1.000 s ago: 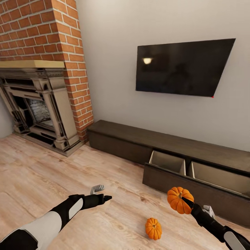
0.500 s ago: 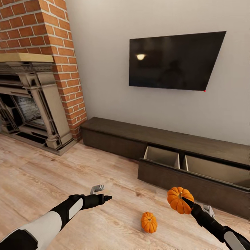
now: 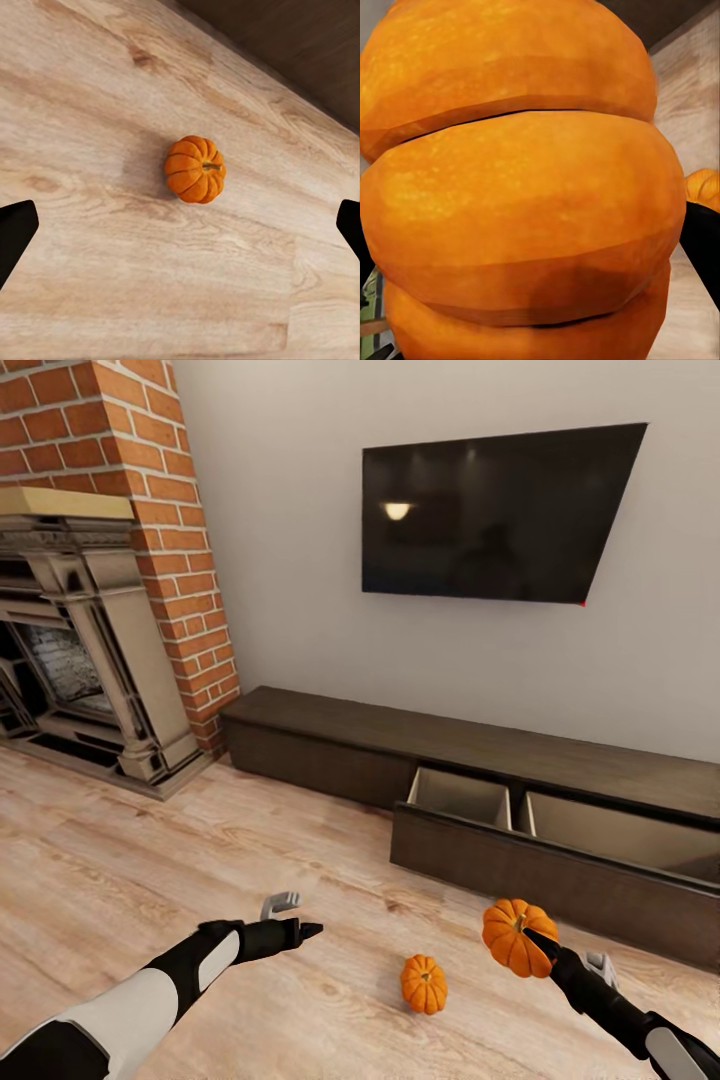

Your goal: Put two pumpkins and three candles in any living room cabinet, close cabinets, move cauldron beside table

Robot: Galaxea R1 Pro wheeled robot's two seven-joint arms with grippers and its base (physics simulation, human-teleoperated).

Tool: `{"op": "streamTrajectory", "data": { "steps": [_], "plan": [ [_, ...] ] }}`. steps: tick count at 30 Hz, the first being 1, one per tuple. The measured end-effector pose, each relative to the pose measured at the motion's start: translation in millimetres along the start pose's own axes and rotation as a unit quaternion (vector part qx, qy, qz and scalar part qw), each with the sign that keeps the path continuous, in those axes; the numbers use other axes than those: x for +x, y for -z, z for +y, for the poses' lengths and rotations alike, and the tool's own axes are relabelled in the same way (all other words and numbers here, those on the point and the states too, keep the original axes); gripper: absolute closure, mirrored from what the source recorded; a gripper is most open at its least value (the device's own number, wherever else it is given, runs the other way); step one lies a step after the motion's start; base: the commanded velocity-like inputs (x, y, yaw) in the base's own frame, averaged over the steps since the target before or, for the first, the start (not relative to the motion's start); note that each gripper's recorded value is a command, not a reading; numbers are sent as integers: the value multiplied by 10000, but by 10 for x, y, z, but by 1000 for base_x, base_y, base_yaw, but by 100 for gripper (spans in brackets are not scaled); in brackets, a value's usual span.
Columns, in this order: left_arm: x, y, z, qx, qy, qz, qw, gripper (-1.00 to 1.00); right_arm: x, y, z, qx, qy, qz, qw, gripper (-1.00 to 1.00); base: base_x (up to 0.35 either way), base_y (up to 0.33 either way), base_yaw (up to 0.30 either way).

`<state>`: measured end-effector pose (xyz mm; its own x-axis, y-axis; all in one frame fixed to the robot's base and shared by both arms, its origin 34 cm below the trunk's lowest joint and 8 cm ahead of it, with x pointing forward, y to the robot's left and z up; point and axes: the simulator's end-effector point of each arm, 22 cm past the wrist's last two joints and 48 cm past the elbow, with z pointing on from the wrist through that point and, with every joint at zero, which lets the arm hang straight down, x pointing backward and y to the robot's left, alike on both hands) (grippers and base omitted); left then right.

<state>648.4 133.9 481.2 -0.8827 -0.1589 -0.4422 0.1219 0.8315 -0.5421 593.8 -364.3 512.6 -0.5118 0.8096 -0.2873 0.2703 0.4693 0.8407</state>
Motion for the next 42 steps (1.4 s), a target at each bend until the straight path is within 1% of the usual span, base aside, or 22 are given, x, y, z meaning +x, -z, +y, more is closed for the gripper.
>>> {"op": "streamTrajectory", "data": {
  "steps": [13, 19, 26, 42],
  "plan": [
    [244, -228, 189, -8, 52, 81, 10000, -100, 149, -97, -342, 96, -44, 41, 9999, 100, 0, 0, -16],
    [362, -331, 277, -2, 78, 123, 9999, -100, 217, -143, -491, 122, -68, 52, 9999, 100, 0, 0, -84],
    [493, -448, 375, -4, 102, 161, 9998, -100, 294, -192, -661, 149, -81, 64, 9998, 100, 0, 0, -187],
    [769, -696, 581, -12, 135, 213, 9997, -100, 466, -295, -1034, 204, -89, 97, 9997, 100, 0, 0, -244]
  ]
}}
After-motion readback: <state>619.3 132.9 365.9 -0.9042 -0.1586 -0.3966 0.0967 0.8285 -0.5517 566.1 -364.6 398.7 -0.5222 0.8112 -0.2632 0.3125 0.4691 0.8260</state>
